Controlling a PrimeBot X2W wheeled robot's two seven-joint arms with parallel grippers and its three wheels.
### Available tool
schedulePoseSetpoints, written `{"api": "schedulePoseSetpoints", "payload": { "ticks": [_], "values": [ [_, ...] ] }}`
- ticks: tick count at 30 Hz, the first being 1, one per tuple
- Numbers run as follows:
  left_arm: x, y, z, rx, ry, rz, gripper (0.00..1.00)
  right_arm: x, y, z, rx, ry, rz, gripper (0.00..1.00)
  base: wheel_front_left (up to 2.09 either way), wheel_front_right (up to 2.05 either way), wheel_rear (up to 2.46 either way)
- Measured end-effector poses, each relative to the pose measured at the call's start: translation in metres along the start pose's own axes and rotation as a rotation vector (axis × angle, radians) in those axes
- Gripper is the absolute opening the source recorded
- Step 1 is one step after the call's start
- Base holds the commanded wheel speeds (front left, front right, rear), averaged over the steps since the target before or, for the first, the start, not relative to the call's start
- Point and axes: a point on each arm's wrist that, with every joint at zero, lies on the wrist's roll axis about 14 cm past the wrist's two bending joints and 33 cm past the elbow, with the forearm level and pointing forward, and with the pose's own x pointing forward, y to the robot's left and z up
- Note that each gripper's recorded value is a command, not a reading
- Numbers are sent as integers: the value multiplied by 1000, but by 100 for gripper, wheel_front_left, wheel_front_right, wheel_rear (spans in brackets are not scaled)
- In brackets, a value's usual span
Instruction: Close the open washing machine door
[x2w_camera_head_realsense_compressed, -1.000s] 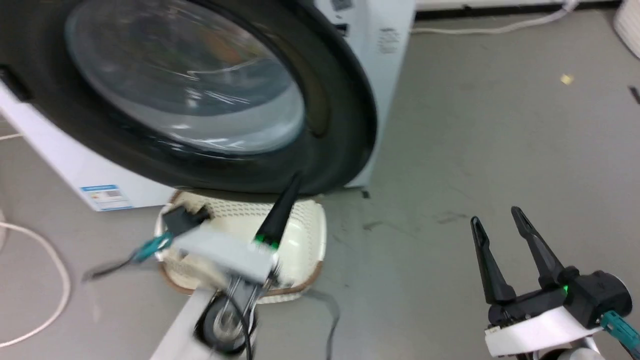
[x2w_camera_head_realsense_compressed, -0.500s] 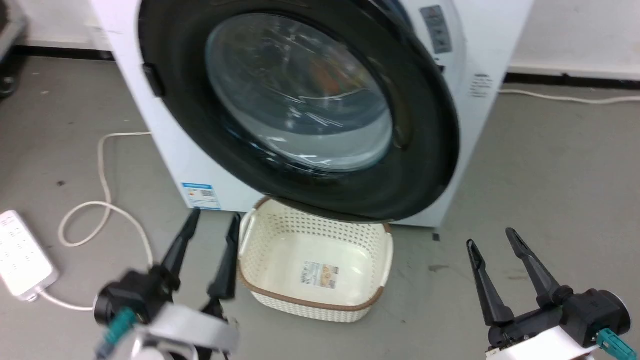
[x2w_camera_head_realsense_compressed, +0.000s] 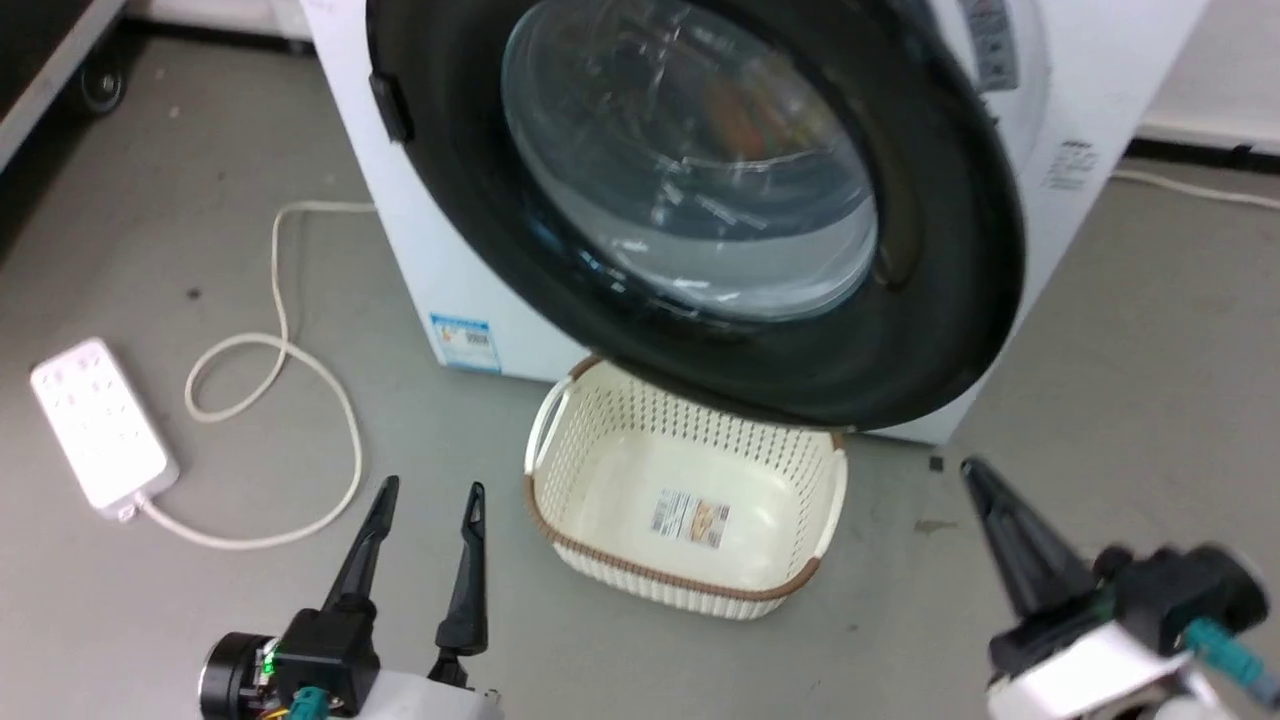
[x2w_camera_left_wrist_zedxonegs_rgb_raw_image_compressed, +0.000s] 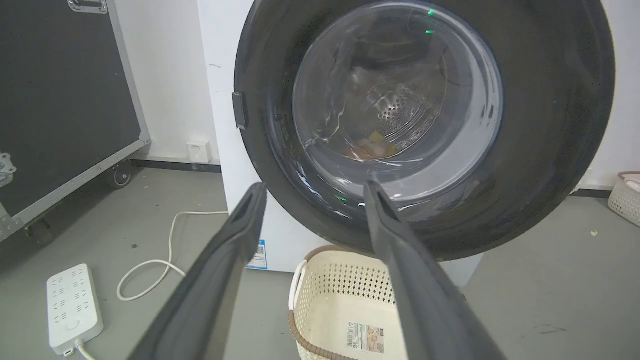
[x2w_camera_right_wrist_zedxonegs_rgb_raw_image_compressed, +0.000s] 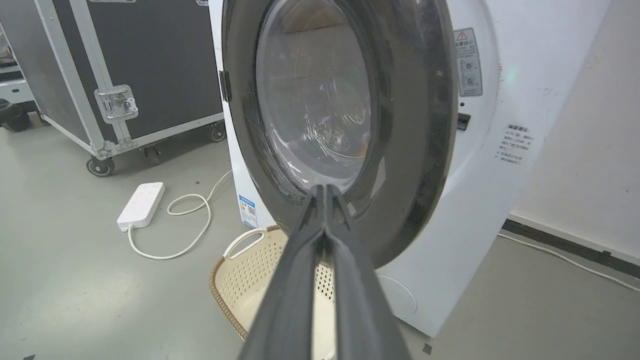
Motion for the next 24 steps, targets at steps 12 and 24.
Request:
{"api": "schedulePoseSetpoints", "payload": {
  "ticks": [12,24],
  "values": [
    [21,6,-39,11,91,19,100,98,-41,-19,-67,90,96,0,0,0,0],
    [38,13,-61,14,133,41,100,177,-92,-37,21,150,20,0,0,0,0]
  ]
}}
